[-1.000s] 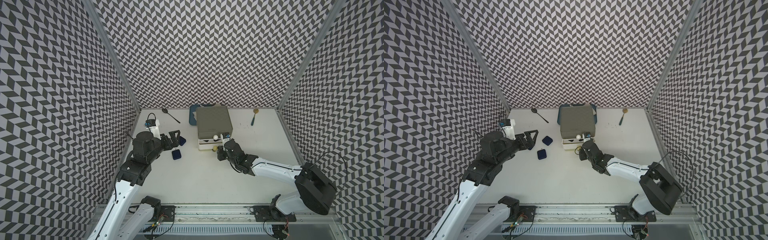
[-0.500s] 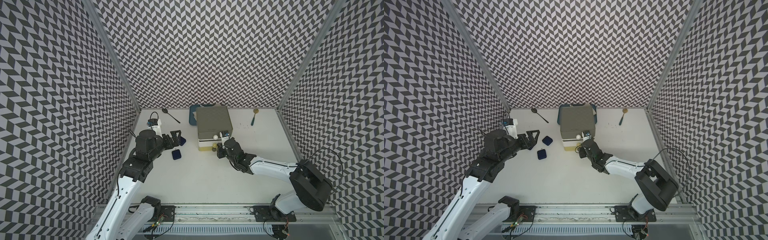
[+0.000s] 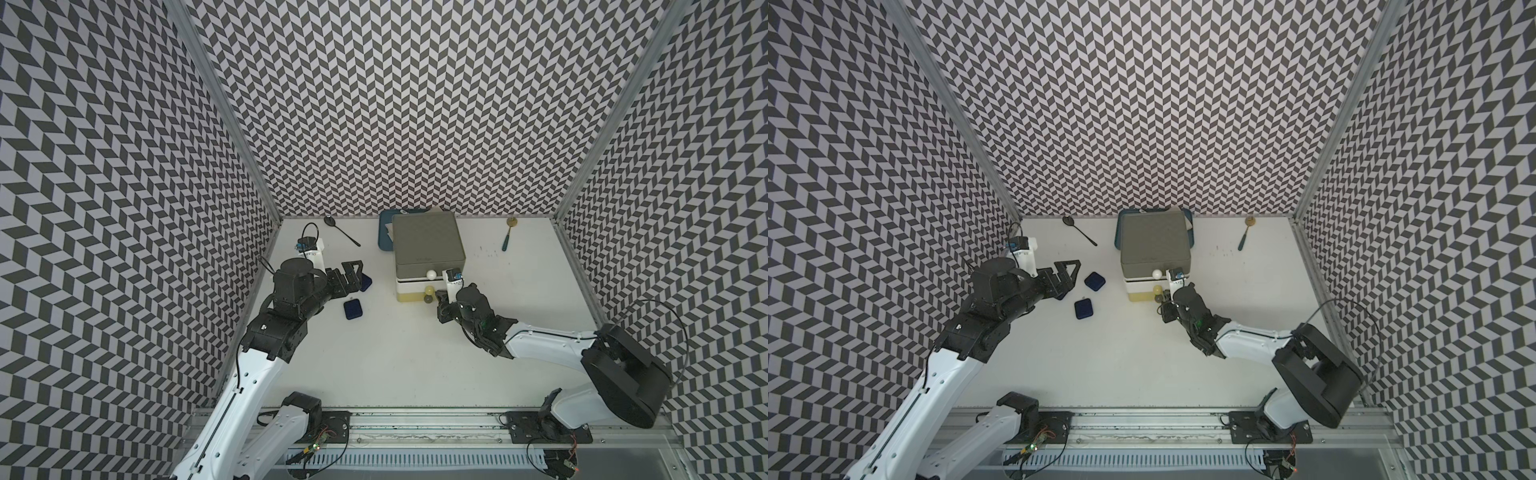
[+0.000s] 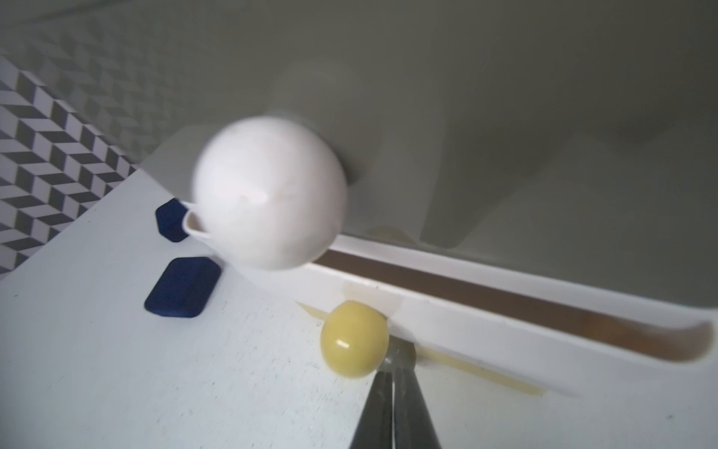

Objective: Place the brooch boxes into the drawer by color
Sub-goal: Close the drawer in the storage box.

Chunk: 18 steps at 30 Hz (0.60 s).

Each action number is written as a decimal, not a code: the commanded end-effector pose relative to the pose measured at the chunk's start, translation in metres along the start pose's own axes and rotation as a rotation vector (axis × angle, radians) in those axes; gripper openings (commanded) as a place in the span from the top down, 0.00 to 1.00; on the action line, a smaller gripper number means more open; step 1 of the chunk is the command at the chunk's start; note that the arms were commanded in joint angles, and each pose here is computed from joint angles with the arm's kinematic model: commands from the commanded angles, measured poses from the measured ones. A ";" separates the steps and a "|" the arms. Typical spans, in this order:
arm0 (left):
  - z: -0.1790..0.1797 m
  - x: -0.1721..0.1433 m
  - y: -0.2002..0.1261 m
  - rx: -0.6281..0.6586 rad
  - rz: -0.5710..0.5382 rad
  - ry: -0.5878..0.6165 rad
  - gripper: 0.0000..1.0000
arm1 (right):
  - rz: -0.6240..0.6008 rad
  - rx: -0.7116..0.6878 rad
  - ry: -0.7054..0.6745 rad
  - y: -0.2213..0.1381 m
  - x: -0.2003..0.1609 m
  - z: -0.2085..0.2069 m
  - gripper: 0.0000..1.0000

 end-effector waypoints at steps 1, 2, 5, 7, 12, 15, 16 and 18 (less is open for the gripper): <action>-0.004 0.011 -0.006 -0.011 -0.046 0.014 0.00 | -0.115 0.115 0.041 -0.031 0.033 0.018 0.78; -0.004 0.011 -0.006 -0.012 -0.047 0.012 0.00 | -0.127 0.124 0.051 -0.039 0.036 0.018 0.71; -0.005 0.012 -0.008 -0.020 -0.050 0.008 0.00 | -0.178 0.129 0.082 -0.071 0.048 0.013 0.51; -0.006 0.013 -0.009 -0.027 -0.056 0.004 0.00 | -0.243 0.116 0.122 -0.090 0.057 0.002 0.43; -0.010 0.019 -0.013 -0.039 -0.069 0.004 0.00 | -0.182 0.142 0.267 -0.103 0.071 -0.034 0.82; -0.011 0.022 -0.017 -0.042 -0.078 0.004 0.00 | -0.083 0.204 0.363 -0.099 0.068 -0.051 1.00; -0.011 0.022 -0.018 -0.043 -0.080 0.005 0.00 | -0.046 0.243 0.403 -0.098 0.065 -0.055 1.00; -0.011 0.022 -0.020 -0.041 -0.082 0.002 0.00 | 0.008 0.334 0.463 -0.098 0.059 -0.058 1.00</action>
Point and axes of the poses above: each gripper's point midway between its finger pads, its own y axis out along the fingers, its own z axis along the line the jaws close on, x = y × z, the point moved 4 cm from there along -y, back along the fingers, and after that the axes turned 13 degrees about y, right-handed, at the moved point
